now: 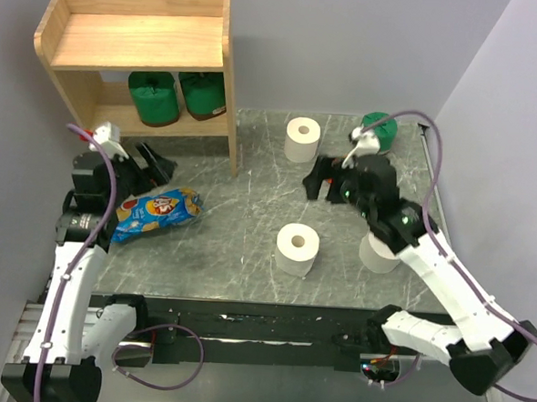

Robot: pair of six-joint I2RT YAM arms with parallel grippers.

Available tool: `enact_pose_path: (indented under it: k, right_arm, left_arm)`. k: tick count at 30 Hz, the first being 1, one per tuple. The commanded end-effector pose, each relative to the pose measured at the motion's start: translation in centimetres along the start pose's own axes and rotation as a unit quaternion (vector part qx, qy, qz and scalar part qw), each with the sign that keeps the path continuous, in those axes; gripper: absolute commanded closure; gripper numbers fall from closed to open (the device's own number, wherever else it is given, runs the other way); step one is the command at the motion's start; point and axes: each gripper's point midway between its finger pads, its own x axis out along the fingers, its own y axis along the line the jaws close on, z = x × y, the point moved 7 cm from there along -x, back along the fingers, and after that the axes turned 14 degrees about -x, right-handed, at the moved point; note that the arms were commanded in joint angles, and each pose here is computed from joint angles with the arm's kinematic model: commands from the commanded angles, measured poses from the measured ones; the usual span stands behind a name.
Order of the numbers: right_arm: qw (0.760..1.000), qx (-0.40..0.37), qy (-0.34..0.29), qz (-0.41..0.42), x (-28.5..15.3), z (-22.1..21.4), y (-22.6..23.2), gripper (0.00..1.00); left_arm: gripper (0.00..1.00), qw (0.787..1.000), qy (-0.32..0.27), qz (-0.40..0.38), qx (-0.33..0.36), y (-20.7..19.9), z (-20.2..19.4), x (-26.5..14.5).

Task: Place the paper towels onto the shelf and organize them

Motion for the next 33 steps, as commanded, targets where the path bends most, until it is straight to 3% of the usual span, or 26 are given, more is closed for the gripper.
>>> enact_pose_path:
  k: [1,9,13,20,25,33]
  right_arm:
    - [0.995,0.038,-0.051,-0.083,1.5,4.1,-4.6,0.0]
    - [0.963,0.114,-0.016,-0.244,7.9,4.9,-16.8,0.0]
    - [0.948,0.181,0.006,-0.263,10.6,4.9,-22.4,0.01]
    - [0.929,0.229,0.04,-0.287,17.0,4.6,-30.6,0.02]
    - [0.925,0.241,0.036,-0.29,19.7,4.0,-34.3,0.02]
    - [0.935,0.244,0.032,-0.257,23.0,2.0,-36.3,0.03]
  left_arm:
    - [0.04,0.996,0.072,-0.032,0.043,1.6,-3.4,-0.7]
    - [0.04,0.995,0.055,-0.066,0.048,2.0,-4.6,-2.0]
    - [0.04,0.995,0.042,-0.077,0.052,1.7,-4.8,-2.9]
    - [0.04,0.994,0.026,-0.083,0.058,1.3,-4.5,-3.7]
    - [0.04,0.993,0.041,-0.088,0.059,1.1,-5.0,-3.4]
    - [0.04,0.994,0.043,-0.081,0.057,1.3,-5.0,-3.2]
